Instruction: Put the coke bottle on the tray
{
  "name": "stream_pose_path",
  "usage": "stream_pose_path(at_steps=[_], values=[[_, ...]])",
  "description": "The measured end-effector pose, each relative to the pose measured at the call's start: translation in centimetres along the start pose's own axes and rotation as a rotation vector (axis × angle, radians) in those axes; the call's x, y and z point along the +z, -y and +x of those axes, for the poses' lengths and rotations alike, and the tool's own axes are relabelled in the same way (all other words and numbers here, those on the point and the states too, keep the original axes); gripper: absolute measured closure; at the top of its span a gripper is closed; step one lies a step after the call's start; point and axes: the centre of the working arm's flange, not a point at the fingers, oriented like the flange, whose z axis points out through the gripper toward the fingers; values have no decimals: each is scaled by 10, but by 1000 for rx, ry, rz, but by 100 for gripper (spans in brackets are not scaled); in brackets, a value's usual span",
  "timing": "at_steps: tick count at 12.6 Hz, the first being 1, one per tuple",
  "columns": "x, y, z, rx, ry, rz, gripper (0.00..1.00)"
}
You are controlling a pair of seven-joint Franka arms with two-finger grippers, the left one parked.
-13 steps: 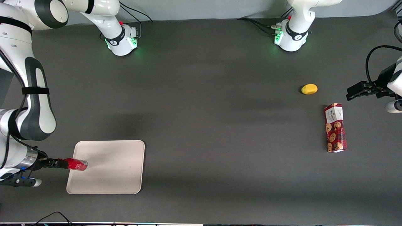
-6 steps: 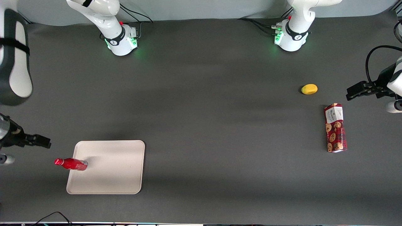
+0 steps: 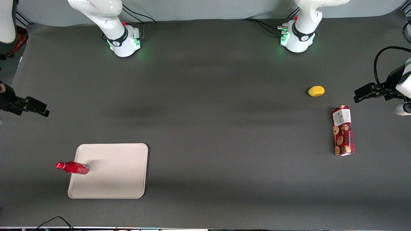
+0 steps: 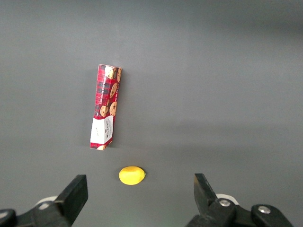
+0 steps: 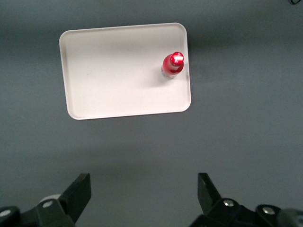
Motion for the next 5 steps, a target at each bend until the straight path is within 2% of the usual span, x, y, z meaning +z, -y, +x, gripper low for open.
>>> stream_pose_path(at_steps=[5], values=[[4,6,-10,6,9,46,0]])
